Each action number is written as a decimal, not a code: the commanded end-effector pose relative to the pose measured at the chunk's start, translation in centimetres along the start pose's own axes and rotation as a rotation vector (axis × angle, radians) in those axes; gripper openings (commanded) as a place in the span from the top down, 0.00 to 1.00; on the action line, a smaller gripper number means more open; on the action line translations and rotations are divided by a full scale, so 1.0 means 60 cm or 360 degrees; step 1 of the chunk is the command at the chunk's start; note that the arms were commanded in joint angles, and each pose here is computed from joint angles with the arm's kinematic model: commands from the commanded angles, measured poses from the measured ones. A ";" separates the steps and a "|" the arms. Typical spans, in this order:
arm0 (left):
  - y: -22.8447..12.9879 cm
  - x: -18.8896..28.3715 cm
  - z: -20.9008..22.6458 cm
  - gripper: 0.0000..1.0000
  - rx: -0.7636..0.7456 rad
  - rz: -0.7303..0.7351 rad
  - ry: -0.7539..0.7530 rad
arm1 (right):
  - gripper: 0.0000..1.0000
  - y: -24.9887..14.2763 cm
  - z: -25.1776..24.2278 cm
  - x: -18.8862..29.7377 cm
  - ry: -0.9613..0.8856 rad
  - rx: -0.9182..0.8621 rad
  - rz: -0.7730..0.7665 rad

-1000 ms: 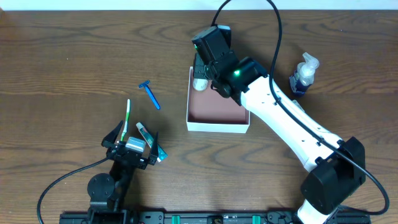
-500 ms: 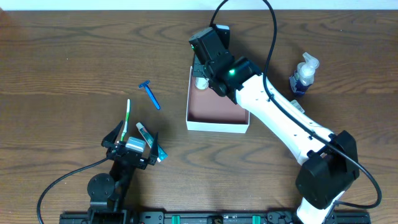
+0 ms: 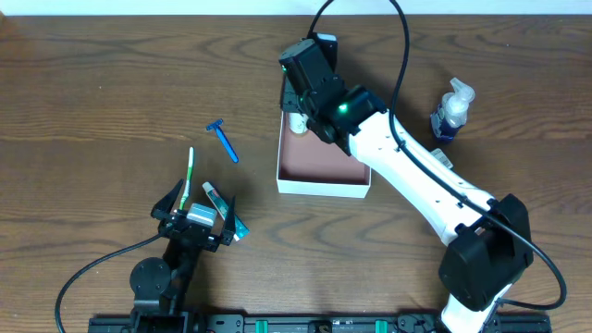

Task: Pack container
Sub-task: 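Open the right gripper, move to the soap pump bottle, grasp it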

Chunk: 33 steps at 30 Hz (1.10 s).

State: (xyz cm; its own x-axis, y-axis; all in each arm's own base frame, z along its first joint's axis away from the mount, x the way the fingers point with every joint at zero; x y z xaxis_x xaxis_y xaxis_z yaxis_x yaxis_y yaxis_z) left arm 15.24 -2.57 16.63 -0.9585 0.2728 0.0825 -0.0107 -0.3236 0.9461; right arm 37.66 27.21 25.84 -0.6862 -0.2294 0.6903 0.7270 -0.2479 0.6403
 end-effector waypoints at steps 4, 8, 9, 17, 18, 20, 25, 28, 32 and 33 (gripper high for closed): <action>-0.018 -0.002 -0.007 0.02 0.0032 0.0061 -0.0039 | 0.37 0.022 0.021 0.057 0.0123 0.0065 -0.0075; -0.018 -0.002 -0.007 0.02 0.0032 0.0061 -0.0039 | 0.32 0.059 0.019 0.139 0.0193 0.0097 -0.0226; -0.018 -0.002 -0.007 0.02 0.0032 0.0061 -0.0039 | 0.30 0.070 0.014 0.165 0.0198 0.0107 -0.0275; -0.018 -0.002 -0.007 0.02 0.0032 0.0061 -0.0039 | 0.34 0.119 -0.111 0.279 -0.0285 0.0087 -0.0468; -0.018 -0.002 -0.007 0.02 0.0032 0.0061 -0.0039 | 0.32 0.121 -0.127 0.278 -0.0351 0.0103 -0.0446; -0.018 -0.002 -0.007 0.02 0.0032 0.0061 -0.0039 | 0.25 0.126 -0.163 0.270 -0.0481 0.0137 -0.0379; -0.018 -0.002 -0.007 0.02 0.0032 0.0061 -0.0039 | 0.09 0.140 -0.239 0.235 -0.0737 0.0206 -0.0215; -0.018 -0.002 -0.007 0.02 0.0032 0.0061 -0.0039 | 0.04 0.147 -0.273 0.208 -0.0771 0.0280 -0.0100; -0.018 -0.002 -0.007 0.02 0.0032 0.0061 -0.0039 | 0.01 0.152 -0.313 0.170 -0.0678 0.0389 0.0085; -0.018 -0.002 -0.007 0.02 0.0032 0.0061 -0.0039 | 0.01 0.153 -0.322 0.162 -0.0640 0.0414 0.0129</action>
State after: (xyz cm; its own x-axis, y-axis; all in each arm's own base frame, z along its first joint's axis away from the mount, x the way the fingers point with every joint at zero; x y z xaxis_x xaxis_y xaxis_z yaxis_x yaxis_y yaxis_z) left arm 15.24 -2.57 16.63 -0.9586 0.2725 0.0825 -0.0106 -0.3237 0.9461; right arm 36.41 5.41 33.31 -0.6360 0.2388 0.7338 0.7357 -0.0995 0.6700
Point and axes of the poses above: each gripper's point midway between its finger pads, its own x axis back along the fingers, its own z axis along the line the jaws close on, y = z × x, the point moved 9 cm from there along x, back along the fingers, and after that the axes turned 4 degrees about -x, right-handed, at the moved point
